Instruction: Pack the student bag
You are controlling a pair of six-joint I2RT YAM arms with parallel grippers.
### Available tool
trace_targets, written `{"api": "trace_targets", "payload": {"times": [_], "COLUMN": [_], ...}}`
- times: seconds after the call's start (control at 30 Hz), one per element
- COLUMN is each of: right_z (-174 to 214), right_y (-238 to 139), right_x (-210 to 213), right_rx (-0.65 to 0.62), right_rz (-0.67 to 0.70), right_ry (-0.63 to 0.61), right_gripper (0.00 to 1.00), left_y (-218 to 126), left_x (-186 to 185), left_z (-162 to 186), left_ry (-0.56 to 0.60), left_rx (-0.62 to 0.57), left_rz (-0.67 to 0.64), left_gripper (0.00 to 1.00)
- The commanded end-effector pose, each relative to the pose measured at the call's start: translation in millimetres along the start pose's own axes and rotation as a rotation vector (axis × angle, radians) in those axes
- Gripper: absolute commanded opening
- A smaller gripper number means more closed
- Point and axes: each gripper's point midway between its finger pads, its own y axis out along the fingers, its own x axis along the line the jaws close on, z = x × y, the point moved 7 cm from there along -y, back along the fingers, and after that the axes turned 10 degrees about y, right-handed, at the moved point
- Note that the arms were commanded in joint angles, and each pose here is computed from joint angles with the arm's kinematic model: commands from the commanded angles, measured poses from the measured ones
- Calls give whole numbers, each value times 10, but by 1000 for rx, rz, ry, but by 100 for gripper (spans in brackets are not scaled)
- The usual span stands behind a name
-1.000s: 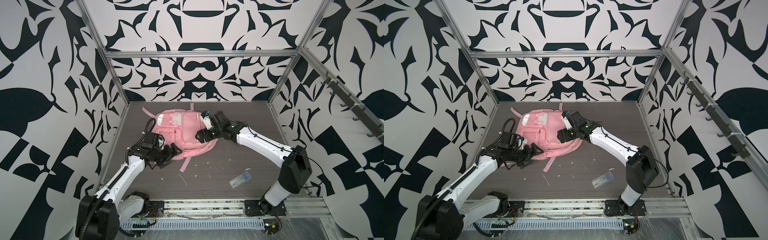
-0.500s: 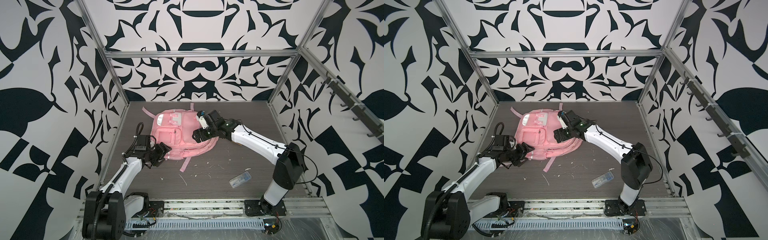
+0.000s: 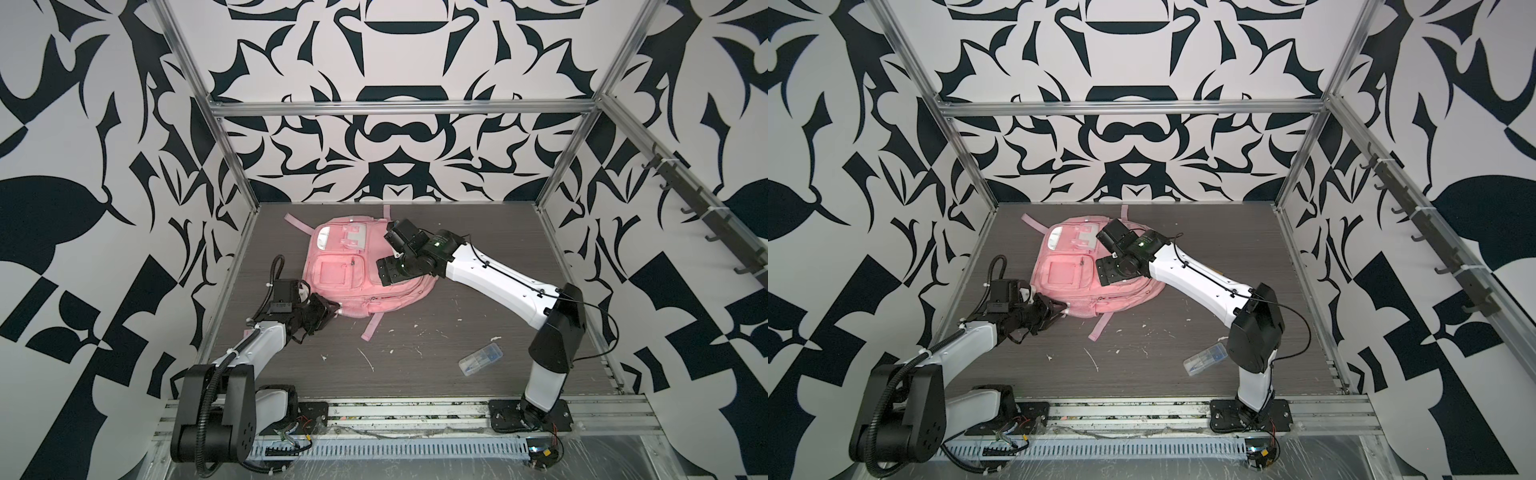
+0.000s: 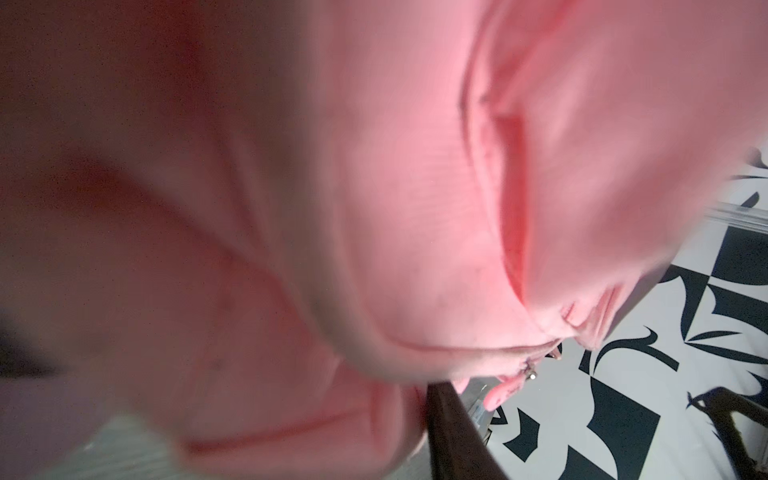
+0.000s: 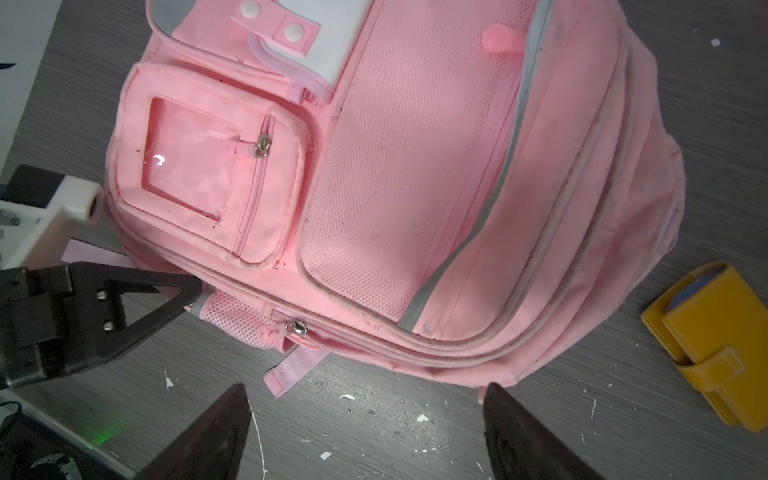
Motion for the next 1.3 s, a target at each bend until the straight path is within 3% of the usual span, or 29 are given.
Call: {"api": "trace_targets", "payload": {"times": [0.0,0.33,0.53,0.7,0.8,0.97,1.27], "right_z": [37,134,288,451,461,456,445], "right_y": [-110,-95,-60,177,285,499,850], "right_x": [-6,84,-22,51,95,175,-3], "right_rx": [-3,-62,8,170,169,135,46], "right_rz": [1,-207,-326,-393,-419,-359,20], "right_ry": [18,-114,-72,-94,-83,-85,77], "right_gripper": [90,93,93,91,89,87,75], "left_y": [-20,-105,-100,-58,-34,-41,14], "left_x": [34,165,168,-17,-111,-312,-608], "left_z": [88,344,351,294,266,218,235], "left_ry": [12,-47,-73,-73,-83,-66,38], "left_rx": [11,-75,-74,-60,-36,-1,173], "left_rz": [13,-71,-86,-14,25,96,252], "left_gripper": [23,0,0,0,0,0,0]}}
